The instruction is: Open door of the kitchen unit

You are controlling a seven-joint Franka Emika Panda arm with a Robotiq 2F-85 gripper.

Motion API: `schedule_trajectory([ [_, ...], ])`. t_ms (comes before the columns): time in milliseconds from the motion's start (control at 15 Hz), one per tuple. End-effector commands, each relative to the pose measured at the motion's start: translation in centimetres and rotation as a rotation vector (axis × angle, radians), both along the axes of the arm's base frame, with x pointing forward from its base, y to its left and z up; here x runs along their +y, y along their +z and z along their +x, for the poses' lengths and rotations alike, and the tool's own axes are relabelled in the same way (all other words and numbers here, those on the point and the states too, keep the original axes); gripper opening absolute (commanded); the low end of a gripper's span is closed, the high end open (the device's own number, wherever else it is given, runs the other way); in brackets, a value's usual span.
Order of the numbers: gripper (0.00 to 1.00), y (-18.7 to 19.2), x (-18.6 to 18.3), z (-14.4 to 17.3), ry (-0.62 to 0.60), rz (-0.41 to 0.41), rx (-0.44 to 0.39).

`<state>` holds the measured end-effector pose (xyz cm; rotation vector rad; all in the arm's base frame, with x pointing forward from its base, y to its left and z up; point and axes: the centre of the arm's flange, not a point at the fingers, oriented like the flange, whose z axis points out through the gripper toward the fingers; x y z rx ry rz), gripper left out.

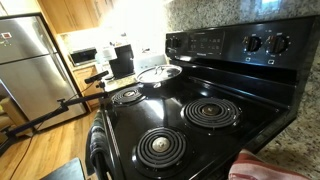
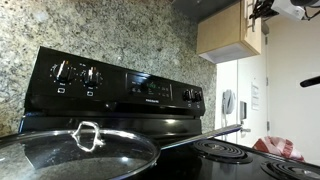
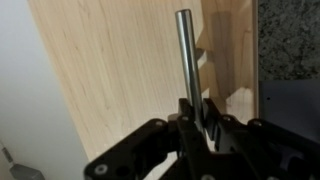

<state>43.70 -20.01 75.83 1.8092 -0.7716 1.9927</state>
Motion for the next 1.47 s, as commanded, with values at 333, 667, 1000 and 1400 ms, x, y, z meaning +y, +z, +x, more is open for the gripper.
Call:
schedule_trajectory([
  [333, 0.05, -0.1, 2.1, -5.1, 0.008, -0.002, 0.051],
  [667, 0.05, -1.0, 1.8, -7.7, -0.013, 0.021, 0.050],
  [1000, 0.05, -2.2, 1.0, -10.8, -0.022, 0.044, 0.050],
  [1400, 0.05, -2.9, -1.1, -12.9, -0.078, 0.069, 0.051],
])
